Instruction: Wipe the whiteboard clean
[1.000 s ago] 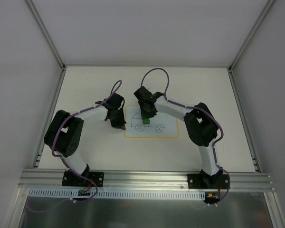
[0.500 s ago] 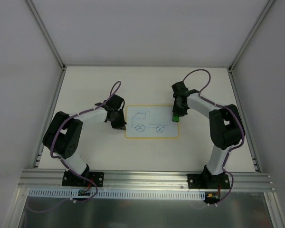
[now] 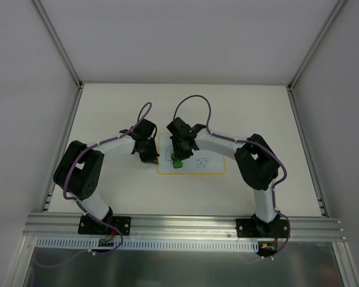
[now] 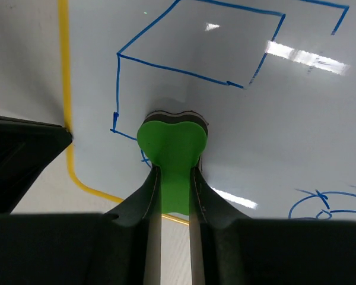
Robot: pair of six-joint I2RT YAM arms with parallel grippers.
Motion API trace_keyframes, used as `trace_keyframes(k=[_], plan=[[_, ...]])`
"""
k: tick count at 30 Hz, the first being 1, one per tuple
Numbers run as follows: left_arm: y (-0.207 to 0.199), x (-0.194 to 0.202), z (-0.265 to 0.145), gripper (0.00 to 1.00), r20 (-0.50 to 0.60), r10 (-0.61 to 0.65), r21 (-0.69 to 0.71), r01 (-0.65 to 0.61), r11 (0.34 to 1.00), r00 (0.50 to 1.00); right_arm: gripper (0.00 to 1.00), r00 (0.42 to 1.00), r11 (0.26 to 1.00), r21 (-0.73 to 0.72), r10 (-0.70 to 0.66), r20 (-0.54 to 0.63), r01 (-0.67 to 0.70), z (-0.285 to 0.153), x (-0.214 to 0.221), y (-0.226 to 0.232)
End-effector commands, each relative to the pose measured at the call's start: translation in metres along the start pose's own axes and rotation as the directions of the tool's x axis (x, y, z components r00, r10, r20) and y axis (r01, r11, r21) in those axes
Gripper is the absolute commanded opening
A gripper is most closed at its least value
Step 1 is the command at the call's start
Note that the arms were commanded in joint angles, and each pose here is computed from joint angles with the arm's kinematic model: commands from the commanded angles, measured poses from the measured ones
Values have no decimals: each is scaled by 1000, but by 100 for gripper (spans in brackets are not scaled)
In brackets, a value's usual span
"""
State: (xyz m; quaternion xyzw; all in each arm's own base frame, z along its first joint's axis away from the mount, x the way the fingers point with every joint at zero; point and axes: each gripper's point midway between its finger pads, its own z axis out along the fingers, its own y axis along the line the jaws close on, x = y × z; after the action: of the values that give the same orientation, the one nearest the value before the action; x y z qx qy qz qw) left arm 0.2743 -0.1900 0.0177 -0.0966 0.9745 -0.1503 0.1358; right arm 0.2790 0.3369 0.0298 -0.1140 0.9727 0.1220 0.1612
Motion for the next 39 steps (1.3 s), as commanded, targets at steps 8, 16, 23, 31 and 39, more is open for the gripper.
trace_keyframes(k=[8, 16, 23, 31, 39], plan=[[16, 13, -3, 0, -6, -44, -61, 44, 997, 999, 0, 947, 908, 283, 321, 9, -310, -36, 41, -156], [13, 9, -5, 0, 4, -43, -48, 43, 998, 999, 0, 942, 880, 356, 335, 2, -314, -48, 56, -190], [9, 10, -6, 0, -2, -51, -36, 50, 998, 999, 0, 978, 960, 236, 178, -106, -149, -14, 55, -95], [8, 10, -8, 0, 3, -68, -23, 68, 997, 998, 0, 985, 981, 167, 122, -122, -101, 6, 58, -27], [7, 8, -13, 0, 26, -70, -18, 71, 997, 997, 0, 951, 895, 331, 307, 32, -300, -33, 60, -139]])
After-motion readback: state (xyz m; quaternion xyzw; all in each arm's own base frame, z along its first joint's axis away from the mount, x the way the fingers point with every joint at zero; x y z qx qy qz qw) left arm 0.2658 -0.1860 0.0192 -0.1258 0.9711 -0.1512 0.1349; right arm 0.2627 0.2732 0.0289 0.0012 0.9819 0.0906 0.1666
